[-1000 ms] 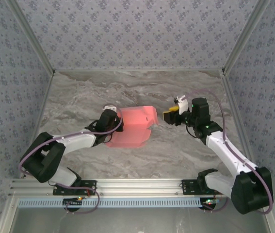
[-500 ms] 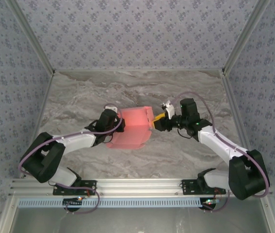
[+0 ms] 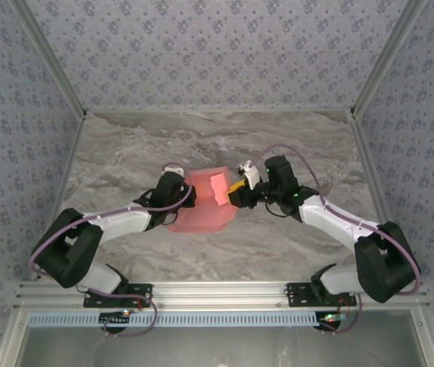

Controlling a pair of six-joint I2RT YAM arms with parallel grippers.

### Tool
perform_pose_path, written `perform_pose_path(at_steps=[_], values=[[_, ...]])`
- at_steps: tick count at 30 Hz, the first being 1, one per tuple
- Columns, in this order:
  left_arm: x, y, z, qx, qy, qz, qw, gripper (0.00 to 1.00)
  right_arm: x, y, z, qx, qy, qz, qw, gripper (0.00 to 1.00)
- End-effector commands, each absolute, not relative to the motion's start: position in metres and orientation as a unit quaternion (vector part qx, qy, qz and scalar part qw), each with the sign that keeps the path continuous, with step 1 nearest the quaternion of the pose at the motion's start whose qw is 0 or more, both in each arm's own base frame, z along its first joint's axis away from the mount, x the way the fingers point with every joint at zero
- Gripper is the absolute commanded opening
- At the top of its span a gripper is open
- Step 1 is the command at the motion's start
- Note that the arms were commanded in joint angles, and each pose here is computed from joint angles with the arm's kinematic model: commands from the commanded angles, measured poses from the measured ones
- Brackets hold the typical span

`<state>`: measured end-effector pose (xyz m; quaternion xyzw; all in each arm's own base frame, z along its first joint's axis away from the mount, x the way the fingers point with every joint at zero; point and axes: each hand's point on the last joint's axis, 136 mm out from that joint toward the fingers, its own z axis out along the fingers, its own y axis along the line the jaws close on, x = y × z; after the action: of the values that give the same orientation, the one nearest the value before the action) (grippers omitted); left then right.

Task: Fold the paper box

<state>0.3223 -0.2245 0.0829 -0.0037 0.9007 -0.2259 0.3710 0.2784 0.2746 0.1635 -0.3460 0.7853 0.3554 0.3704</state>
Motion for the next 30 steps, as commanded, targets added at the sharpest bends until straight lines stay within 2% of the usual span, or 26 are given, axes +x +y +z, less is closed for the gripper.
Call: perform_pose_path(at_steps=[1, 7, 12, 25, 30], values=[[0.329, -0.231, 0.108, -0.007, 0.884, -0.245, 0.398, 0.01, 0.300, 0.278, 0.174, -0.320, 0.795, 0.311, 0.410, 0.42], [0.329, -0.228, 0.110, -0.010, 0.884, -0.236, 0.403, 0.01, 0.307, 0.284, 0.164, -0.302, 0.811, 0.278, 0.416, 0.55], [0.327, -0.225, 0.111, -0.014, 0.884, -0.219, 0.413, 0.01, 0.329, 0.278, 0.157, -0.259, 0.836, 0.187, 0.447, 0.44], [0.323, -0.221, 0.112, -0.033, 0.886, -0.196, 0.419, 0.02, 0.354, 0.291, 0.154, -0.209, 0.836, 0.088, 0.500, 0.45], [0.321, -0.221, 0.113, -0.039, 0.886, -0.197, 0.418, 0.05, 0.361, 0.299, 0.154, -0.209, 0.830, 0.072, 0.512, 0.33]])
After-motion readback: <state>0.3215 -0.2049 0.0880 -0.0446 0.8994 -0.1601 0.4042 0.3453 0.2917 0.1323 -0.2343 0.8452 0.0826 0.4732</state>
